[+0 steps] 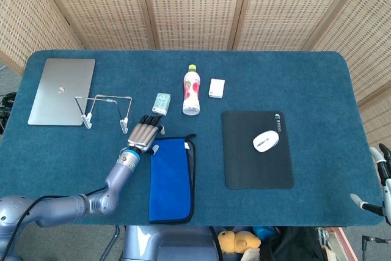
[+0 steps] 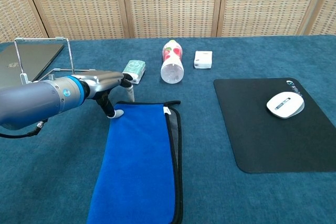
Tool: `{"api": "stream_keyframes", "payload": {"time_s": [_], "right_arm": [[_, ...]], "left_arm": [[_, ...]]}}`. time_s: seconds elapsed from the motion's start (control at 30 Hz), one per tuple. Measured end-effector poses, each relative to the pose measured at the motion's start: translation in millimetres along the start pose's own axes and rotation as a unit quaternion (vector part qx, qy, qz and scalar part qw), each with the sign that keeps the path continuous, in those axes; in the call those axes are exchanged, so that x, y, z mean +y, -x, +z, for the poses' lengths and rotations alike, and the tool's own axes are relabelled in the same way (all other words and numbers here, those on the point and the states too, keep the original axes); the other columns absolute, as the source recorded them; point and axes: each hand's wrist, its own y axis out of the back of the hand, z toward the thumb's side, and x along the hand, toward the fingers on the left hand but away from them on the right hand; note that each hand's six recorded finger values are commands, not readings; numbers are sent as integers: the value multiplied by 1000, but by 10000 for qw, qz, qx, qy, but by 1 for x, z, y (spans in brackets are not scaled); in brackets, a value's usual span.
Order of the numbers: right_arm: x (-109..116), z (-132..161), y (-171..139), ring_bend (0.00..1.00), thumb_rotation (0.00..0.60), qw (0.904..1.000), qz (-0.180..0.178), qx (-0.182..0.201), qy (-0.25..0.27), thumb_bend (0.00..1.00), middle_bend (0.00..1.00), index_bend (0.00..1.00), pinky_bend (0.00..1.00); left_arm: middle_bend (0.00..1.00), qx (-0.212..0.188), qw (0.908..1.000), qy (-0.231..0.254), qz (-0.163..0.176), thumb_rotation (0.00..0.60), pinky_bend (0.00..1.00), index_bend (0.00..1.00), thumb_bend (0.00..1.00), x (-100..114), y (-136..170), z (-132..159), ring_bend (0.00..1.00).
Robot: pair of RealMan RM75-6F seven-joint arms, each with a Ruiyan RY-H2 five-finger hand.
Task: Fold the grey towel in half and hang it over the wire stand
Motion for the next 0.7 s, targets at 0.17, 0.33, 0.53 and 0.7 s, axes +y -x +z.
{"api": "stream_keyframes", "payload": {"time_s": [0.17,0.33,0.53,0.7], "right_arm": [[-1,1,-1,0,600,10000,17,22,-1,0,0,0,0],[-1,2,-1,0,600,10000,30,38,7,0,0,0,0],[0,2,-1,0,600,10000,21,51,22,0,0,0,0],[0,2,-1,0,600,10000,32,55,35,0,0,0,0]], "left_arm": [[0,50,10000,16,24,600,0,360,404,-1,3,-2,0],[0,73,10000,18,29,600,0,367,403,-3,6,-3,0],[0,94,9999,49,43,600,0,379,403,-7,6,-3,0],[0,87,9999,93,28,600,0,396,404,-11,7,-2,0]]}}
